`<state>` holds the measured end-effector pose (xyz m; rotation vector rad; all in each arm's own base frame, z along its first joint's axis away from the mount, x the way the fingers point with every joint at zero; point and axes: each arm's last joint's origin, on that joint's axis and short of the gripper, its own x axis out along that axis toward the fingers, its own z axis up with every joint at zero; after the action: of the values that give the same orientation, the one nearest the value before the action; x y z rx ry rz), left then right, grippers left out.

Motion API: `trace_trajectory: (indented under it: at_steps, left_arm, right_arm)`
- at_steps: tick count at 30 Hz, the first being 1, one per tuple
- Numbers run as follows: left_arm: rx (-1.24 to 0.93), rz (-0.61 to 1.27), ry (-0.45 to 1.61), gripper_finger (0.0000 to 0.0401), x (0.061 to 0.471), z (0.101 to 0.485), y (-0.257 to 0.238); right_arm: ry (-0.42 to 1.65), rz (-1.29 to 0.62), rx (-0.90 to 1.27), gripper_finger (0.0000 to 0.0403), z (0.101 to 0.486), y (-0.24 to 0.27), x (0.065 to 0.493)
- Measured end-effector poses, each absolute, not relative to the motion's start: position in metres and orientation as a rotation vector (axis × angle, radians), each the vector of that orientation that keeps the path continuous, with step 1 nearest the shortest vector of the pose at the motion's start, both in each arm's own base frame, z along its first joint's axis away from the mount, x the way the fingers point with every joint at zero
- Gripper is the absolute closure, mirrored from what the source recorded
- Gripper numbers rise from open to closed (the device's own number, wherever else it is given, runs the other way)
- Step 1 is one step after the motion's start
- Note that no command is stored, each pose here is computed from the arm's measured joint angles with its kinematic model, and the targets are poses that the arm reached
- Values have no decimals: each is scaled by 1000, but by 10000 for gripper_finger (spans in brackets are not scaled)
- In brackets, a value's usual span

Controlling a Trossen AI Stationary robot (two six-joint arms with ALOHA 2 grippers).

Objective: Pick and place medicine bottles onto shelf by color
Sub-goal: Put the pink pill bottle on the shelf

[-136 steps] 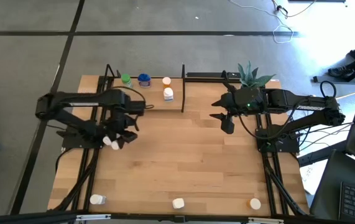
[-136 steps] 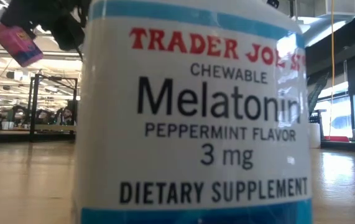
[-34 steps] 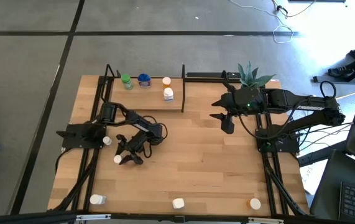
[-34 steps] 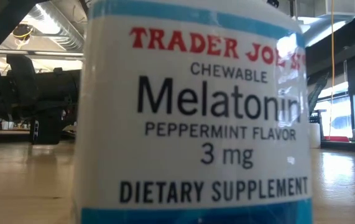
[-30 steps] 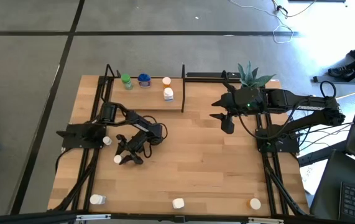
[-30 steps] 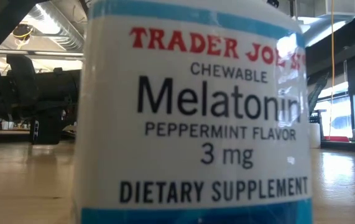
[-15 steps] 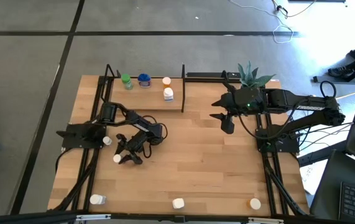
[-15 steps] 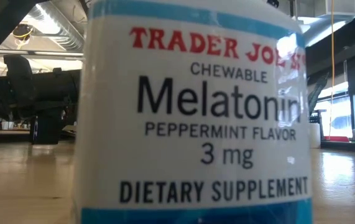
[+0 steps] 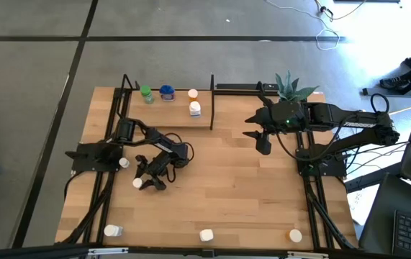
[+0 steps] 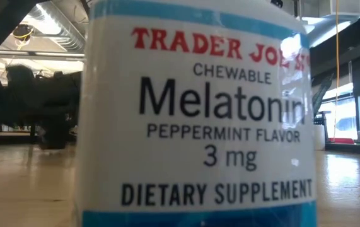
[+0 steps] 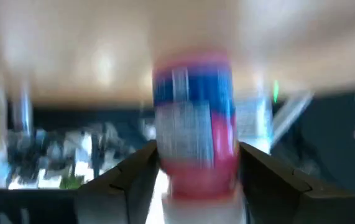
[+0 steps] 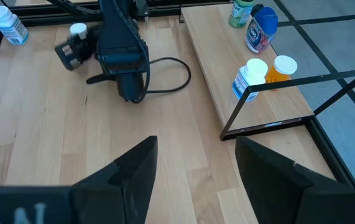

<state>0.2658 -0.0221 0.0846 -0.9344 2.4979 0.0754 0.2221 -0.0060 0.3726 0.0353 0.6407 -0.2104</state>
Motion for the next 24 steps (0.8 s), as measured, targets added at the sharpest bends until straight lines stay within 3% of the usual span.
trace_trajectory:
  at_steps: [24]
  left_arm:
    - [-876,125,2564,183,268,95,-21]
  right_arm:
    - [641,-210,35,185,373,-6,222]
